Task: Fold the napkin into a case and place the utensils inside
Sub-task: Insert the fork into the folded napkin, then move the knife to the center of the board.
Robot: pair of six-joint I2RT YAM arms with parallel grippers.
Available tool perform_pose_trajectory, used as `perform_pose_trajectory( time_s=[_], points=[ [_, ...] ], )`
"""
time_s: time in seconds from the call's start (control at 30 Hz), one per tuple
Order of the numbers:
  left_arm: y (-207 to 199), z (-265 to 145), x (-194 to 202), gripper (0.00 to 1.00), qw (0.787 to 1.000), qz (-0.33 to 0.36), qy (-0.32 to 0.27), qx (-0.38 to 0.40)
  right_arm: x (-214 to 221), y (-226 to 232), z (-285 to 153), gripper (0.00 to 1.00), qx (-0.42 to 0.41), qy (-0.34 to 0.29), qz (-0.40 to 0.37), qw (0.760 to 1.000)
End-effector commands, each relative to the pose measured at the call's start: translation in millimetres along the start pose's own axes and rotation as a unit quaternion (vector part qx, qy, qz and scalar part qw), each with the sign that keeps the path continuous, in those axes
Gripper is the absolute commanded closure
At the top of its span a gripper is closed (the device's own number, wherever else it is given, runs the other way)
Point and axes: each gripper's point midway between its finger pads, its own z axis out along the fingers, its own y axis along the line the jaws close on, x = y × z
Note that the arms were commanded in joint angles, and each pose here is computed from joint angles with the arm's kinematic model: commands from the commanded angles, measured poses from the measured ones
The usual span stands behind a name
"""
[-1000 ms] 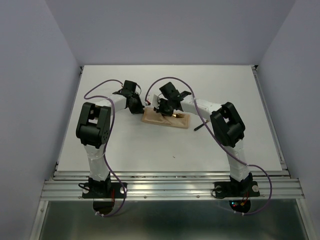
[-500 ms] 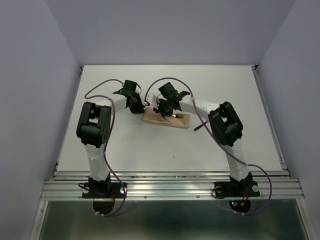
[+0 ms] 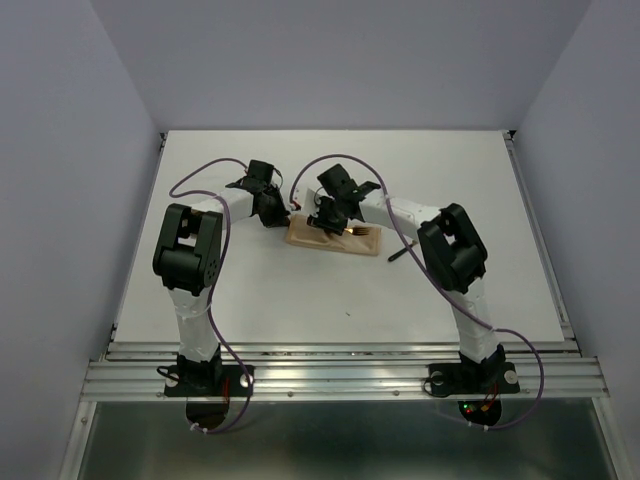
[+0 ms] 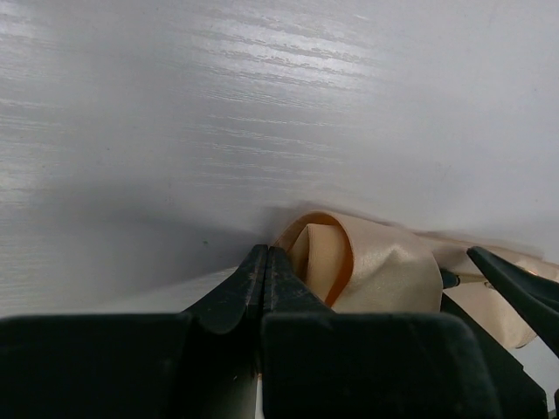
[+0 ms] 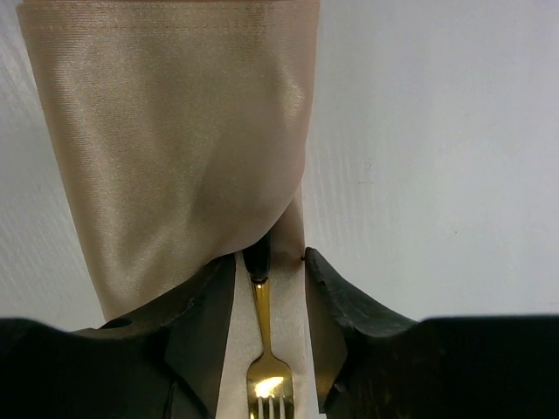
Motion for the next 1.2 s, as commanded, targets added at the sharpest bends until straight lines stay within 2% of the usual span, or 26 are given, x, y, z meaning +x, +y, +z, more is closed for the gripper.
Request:
perform_pose_trajectory(
  time_s=[0.0, 0.17, 0.33, 0.47, 0.5, 0.63, 0.7, 0.83, 0.97, 1.07, 1.17],
  points=[
    [-5.6, -1.4, -0.5, 0.97, 1.000, 0.018, 0.002, 0.005, -29.7, -19.5, -42.5, 0.56, 0.043, -0.036, -0.007, 0.998],
    [-7.3, -1.7, -1.8, 0.97, 1.000, 0.022, 0.001, 0.009, -34.8, -19.7, -62.7, 0.50, 0.047, -0.054, 0.011, 0.997],
    [-4.6, -2.5, -1.2, 0.97, 1.000, 0.026, 0.004, 0.001, -36.0, -23.0, -86.1, 0.48, 0.060, -0.076, 0.034, 0.995],
    [2.3, -10.7, -11.7, 0.95, 0.999, 0.027, -0.019, -0.022, 0.5, -42.3, -119.3, 0.48, 0.121, -0.073, 0.112, 0.984],
    [3.1, -15.8, -16.2, 0.95, 0.999, 0.025, -0.025, -0.025, 0.9, -47.4, -139.2, 0.48, 0.142, -0.088, 0.122, 0.978],
    [8.4, -35.8, -34.3, 0.95, 0.997, 0.020, -0.056, -0.041, 68.7, -19.0, -150.9, 0.43, 0.162, -0.048, 0.176, 0.970],
    [11.4, -45.9, -40.5, 0.93, 0.996, 0.020, -0.068, -0.054, 86.0, -8.8, -156.5, 0.39, 0.181, -0.033, 0.208, 0.961],
    [13.5, -86.1, -52.4, 0.90, 0.991, 0.021, -0.111, -0.078, 117.4, 2.2, -166.7, 0.35, 0.232, -0.009, 0.320, 0.919],
    [11.2, -116.5, -58.1, 0.89, 0.986, 0.025, -0.140, -0.081, 143.9, 16.3, -157.5, 0.32, 0.247, 0.000, 0.443, 0.862],
    [9.4, -137.0, -58.5, 0.89, 0.984, 0.026, -0.158, -0.077, 156.7, 14.6, -155.6, 0.32, 0.262, 0.005, 0.477, 0.839],
    [4.1, -152.0, -58.6, 0.88, 0.983, 0.026, -0.173, -0.063, 168.0, 7.0, -155.8, 0.32, 0.274, 0.017, 0.473, 0.837]
  ],
)
